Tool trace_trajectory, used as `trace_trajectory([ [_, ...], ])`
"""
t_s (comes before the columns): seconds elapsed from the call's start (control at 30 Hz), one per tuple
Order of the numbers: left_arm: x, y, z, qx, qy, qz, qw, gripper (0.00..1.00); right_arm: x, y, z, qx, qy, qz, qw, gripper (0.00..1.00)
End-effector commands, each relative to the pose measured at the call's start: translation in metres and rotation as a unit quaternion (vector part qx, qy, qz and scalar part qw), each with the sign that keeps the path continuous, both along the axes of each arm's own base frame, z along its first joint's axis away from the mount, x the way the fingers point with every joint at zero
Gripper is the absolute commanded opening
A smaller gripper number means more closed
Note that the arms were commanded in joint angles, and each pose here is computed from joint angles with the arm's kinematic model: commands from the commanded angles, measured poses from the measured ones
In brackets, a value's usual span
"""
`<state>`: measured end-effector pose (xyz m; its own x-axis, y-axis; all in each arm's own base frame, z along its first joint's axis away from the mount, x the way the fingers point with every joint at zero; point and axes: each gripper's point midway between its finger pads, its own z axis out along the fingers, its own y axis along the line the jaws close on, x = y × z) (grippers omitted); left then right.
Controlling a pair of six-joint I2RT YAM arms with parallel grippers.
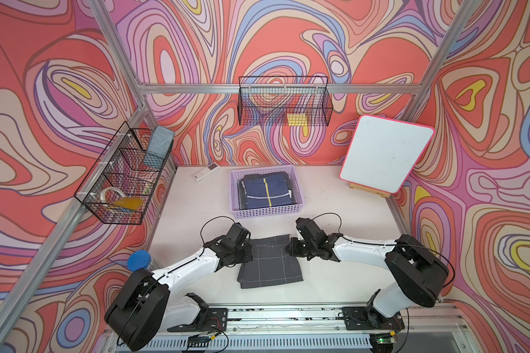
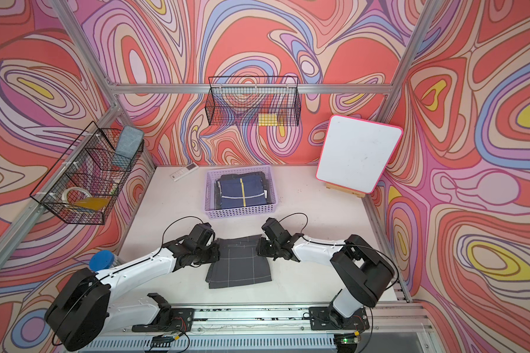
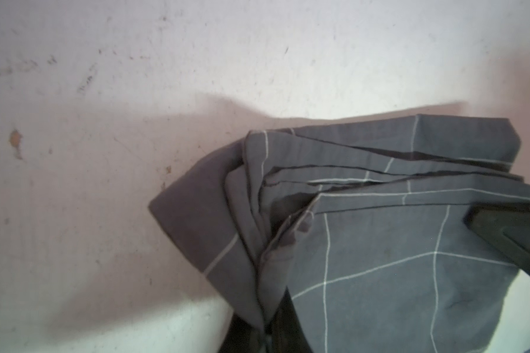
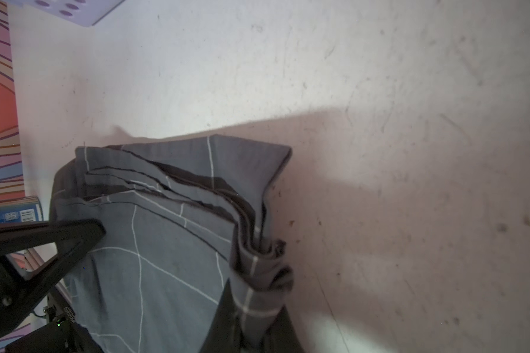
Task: Put the folded pillowcase in the basket
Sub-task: Pick up the pillowcase at the center of the board.
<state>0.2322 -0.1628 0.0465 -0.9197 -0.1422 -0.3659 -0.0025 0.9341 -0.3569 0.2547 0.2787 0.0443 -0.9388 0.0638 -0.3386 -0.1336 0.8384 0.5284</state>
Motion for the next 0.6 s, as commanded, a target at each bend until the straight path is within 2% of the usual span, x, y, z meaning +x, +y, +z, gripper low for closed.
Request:
trace_trajectory([
  [0.0,0.006,-0.005,0.017,-0.016,-0.031,-0.016,0.999,0.0,0.008,0.005,0.02,0.01,-0.038,0.006,0.999,0.0],
  [0.57,0.05,-0.013,0.1,-0.019,-0.131,-0.019,0.991,0.0,0.046,-0.005,0.111,-0.023,-0.174,-0.004,0.984,0.0],
])
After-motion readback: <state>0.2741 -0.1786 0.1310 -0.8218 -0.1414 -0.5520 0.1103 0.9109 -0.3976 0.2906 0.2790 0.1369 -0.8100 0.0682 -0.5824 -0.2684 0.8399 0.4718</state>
